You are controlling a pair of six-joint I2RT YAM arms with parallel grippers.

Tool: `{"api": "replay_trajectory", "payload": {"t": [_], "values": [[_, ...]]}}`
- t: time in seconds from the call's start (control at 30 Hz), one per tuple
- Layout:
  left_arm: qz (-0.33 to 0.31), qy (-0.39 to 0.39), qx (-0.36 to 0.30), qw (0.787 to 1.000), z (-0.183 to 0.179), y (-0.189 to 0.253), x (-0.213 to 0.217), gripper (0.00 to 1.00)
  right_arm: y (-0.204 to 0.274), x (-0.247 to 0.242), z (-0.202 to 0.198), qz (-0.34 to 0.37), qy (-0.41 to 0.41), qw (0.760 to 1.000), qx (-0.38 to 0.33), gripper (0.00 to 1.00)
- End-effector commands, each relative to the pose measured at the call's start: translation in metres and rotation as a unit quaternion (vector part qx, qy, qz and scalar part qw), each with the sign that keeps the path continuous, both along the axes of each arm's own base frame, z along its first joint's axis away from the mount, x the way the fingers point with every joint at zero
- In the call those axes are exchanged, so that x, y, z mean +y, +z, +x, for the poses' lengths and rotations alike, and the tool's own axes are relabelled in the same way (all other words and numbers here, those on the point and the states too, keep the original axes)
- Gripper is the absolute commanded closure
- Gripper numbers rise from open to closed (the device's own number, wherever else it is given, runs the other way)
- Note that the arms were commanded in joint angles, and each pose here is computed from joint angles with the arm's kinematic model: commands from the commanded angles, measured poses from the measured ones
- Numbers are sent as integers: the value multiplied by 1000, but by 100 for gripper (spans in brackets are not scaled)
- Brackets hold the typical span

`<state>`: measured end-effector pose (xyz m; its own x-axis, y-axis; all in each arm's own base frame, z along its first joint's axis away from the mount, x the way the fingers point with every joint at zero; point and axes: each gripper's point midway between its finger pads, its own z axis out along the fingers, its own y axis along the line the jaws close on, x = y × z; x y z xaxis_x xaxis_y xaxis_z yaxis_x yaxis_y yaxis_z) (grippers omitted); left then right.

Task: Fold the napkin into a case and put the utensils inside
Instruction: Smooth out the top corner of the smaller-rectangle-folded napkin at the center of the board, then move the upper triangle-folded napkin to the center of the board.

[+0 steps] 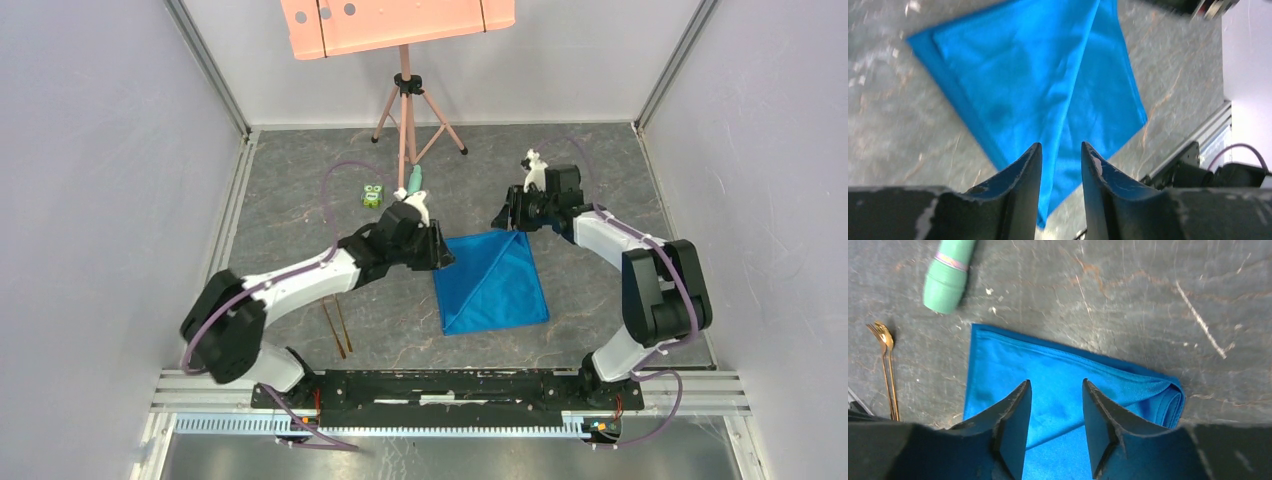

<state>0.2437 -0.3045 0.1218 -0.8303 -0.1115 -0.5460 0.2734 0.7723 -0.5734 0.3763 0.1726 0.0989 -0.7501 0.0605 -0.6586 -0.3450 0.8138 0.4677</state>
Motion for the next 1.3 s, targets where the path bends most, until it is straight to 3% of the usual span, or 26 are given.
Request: {"api": "replay_trajectory", "payload": {"t": [0.0, 0.13, 0.27, 0.6, 0.77, 0.97, 1.17, 1.27], "values": [[11, -16, -65, 998, 49, 9, -31, 61, -11, 8, 2, 18, 29, 999, -9, 55], [49, -24, -68, 996, 73, -20, -40, 69, -27, 7, 3, 16, 29, 999, 4, 64], [85, -21, -65, 994, 82, -47, -34, 73, -40, -7, 5, -13, 9, 1000, 4, 67], [142, -21, 0, 990, 52, -116, -9, 79, -80, -19, 3, -53, 2, 998, 21, 63], [134, -20, -16, 991, 44, -87, -11, 74, -52, -9, 8, -84, 20, 996, 11, 60], [81, -13, -60, 995, 38, -11, -6, 56, 6, -4, -12, -172, 11, 984, -33, 45], [49, 37, -88, 994, 34, 30, 28, 42, 2, 27, -82, -152, 60, 986, -16, 40], [36, 62, -97, 993, 33, 41, 43, 39, -17, 32, -121, -132, 75, 988, 16, 46]]}}
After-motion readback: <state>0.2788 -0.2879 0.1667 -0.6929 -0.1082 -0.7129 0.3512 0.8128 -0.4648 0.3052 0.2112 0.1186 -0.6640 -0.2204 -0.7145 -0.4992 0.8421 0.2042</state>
